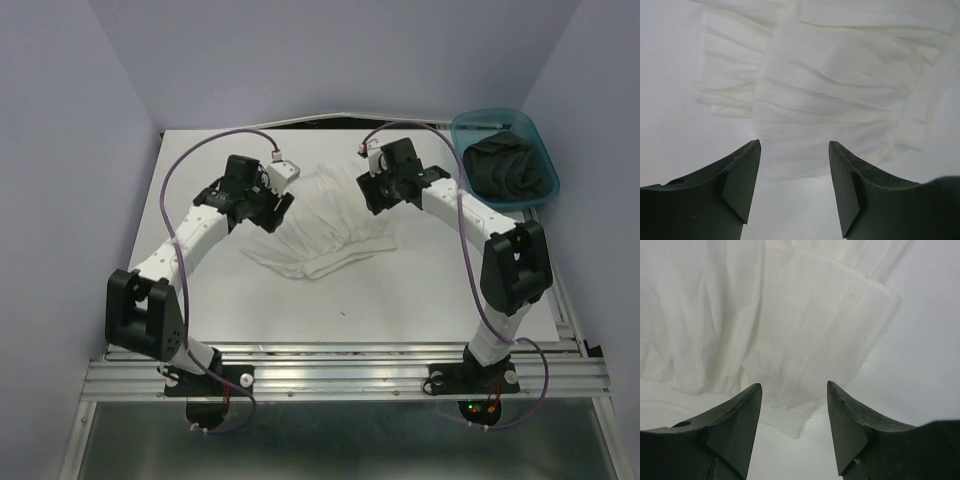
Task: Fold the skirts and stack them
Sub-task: Flatten the skirt out
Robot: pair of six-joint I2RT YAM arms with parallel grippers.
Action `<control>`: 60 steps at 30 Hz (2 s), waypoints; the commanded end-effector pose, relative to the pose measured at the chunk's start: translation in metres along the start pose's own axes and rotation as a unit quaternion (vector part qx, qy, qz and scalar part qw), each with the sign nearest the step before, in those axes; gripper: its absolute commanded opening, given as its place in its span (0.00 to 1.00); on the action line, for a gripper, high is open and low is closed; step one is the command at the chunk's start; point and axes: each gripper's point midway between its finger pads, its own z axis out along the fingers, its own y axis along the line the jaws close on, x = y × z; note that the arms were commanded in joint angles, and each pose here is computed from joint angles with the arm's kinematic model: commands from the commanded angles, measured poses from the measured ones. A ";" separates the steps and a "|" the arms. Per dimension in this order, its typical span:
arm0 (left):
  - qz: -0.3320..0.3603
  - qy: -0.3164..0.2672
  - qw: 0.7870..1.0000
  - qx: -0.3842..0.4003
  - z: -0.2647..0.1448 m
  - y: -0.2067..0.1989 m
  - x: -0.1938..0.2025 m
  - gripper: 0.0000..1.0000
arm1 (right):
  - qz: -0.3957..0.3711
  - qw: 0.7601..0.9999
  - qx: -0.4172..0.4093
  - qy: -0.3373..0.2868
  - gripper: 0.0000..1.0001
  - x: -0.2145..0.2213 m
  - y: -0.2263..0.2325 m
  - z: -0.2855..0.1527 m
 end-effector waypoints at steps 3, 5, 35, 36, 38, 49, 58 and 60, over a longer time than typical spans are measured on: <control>-0.011 0.017 0.995 -0.102 0.028 0.088 -0.003 0.65 | 0.056 0.997 -0.022 0.052 0.60 0.013 0.021 0.039; 0.002 0.026 0.993 -0.114 0.042 0.103 -0.004 0.65 | 0.064 0.995 -0.016 0.069 0.60 0.019 0.020 0.050; 0.083 0.039 0.988 0.123 -0.003 -0.076 0.061 0.49 | -0.066 0.993 0.046 -0.082 0.72 -0.081 -0.018 0.041; 0.069 0.023 0.991 0.109 -0.005 -0.065 0.051 0.49 | -0.058 0.994 0.020 -0.089 0.72 -0.087 -0.004 0.032; 0.023 -0.009 0.998 0.059 -0.008 -0.021 0.029 0.50 | -0.032 0.995 -0.017 -0.097 0.70 -0.092 0.019 0.015; -0.079 -0.016 0.995 -0.067 0.079 0.100 -0.019 0.49 | -0.020 0.981 -0.191 0.014 0.59 0.002 0.168 0.034; -0.083 0.074 0.993 -0.046 0.103 0.080 0.052 0.45 | -0.036 0.979 -0.177 0.091 0.57 0.064 0.162 0.063; -0.089 0.094 0.991 -0.034 0.094 0.066 0.074 0.44 | -0.045 0.977 -0.182 0.106 0.56 0.078 0.162 0.056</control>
